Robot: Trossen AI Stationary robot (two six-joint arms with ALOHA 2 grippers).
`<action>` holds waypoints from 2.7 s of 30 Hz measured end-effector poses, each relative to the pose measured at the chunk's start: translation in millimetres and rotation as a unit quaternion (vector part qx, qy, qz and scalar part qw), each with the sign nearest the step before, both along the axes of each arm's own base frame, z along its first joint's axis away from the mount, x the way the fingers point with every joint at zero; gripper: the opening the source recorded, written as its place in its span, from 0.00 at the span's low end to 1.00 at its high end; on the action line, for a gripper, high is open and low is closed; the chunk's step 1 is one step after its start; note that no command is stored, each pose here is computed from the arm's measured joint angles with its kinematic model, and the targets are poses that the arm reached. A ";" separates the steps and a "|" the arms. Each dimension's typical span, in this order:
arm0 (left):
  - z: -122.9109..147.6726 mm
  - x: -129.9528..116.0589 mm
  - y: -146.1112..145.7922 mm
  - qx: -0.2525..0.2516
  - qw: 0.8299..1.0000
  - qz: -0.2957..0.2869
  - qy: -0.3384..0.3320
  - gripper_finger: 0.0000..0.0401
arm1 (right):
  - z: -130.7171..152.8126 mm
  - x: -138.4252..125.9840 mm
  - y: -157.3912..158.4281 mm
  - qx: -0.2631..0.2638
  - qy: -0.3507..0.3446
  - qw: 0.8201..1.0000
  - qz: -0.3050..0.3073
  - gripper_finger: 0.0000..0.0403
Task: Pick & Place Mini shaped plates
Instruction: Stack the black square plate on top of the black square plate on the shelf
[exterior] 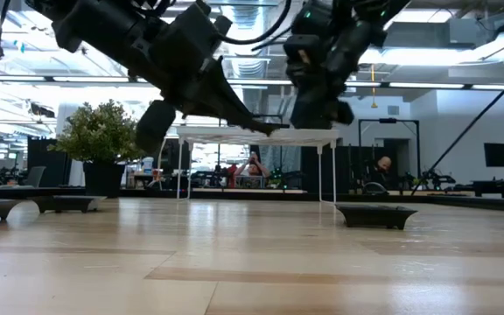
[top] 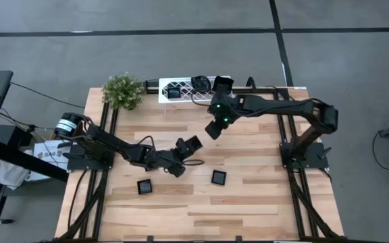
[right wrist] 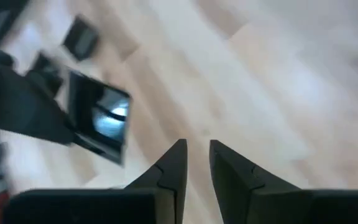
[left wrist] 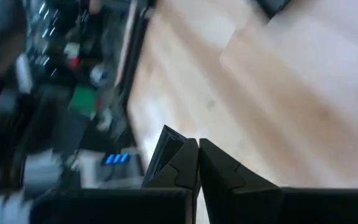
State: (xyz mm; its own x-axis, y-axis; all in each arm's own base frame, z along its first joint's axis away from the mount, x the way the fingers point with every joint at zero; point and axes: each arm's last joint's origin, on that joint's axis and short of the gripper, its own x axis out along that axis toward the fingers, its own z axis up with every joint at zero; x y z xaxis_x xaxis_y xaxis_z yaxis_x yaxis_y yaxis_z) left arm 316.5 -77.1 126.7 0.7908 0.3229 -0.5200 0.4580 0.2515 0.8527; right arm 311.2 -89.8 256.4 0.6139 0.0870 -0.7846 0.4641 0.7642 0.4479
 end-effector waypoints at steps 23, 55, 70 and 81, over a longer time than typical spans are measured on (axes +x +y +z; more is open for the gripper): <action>128.2 -35.9 115.4 -0.144 0.874 0.327 -0.329 0.03 | 62.1 -76.2 27.3 -0.193 0.059 0.977 -0.066 0.16; 71.9 -11.5 165.7 -0.205 0.833 0.394 -0.329 0.05 | 65.2 -79.0 16.8 -0.359 0.116 0.920 -0.106 0.16; 71.7 -14.9 169.5 -0.239 0.765 0.454 -0.390 0.03 | 65.0 -79.2 17.0 -0.358 0.117 0.920 -0.105 0.16; 68.3 -17.9 170.0 -0.221 0.751 0.485 -0.391 0.03 | 65.3 -78.8 16.9 -0.356 0.113 0.921 -0.110 0.16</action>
State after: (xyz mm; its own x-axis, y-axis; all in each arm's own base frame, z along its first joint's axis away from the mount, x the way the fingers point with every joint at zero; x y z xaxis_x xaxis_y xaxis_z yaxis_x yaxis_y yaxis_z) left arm 298.6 92.9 195.1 0.4144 0.8764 -0.2454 -0.7192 0.4806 0.5018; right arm 232.4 -72.8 321.7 0.3699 -0.6058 -0.7044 0.6626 0.7035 -0.2571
